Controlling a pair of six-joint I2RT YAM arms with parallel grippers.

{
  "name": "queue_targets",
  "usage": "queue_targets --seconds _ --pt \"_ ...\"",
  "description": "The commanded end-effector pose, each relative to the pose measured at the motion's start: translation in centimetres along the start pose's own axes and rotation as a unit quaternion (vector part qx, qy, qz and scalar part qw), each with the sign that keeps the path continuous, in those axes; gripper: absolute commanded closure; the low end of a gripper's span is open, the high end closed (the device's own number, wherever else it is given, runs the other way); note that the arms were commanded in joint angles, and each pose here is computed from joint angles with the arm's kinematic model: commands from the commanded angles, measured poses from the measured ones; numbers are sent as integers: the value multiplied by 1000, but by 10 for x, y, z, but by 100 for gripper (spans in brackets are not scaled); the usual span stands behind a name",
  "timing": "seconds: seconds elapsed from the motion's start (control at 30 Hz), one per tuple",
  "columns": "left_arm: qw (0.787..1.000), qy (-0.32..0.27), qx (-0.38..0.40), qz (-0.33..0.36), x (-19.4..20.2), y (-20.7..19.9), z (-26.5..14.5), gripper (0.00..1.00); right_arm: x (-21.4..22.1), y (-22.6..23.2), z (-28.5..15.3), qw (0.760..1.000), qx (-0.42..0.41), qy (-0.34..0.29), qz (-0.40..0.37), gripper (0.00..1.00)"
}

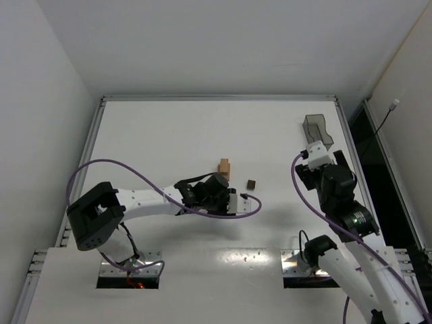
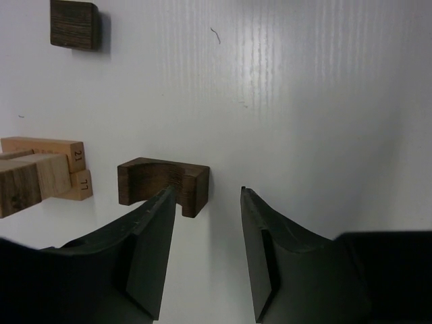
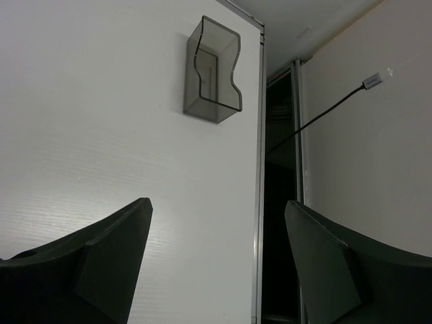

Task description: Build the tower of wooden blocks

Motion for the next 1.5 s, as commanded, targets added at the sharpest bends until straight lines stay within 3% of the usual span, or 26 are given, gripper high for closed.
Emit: queue_targets --seconds 0.0,0.47,1.47 --pt "999 -42 -22 12 -25 24 0 60 -12 -9 -1 1000 13 -9 18 23" --pt "999 -22 -25 -12 -8 45 7 56 -12 -4 5 1000 4 -4 19 23" --pt "999 1 38 -18 13 22 26 56 -3 5 14 1000 -7 16 21 23"
Point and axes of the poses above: each gripper's point midway between its finger pads, its own z axis out along the fingers, its own y axis along the line the jaws close on, x = y × z, the point moved 1 cm from there along -z, back along the fingers, and after that the axes turned 1 degree about -z, right-handed, at the moved point
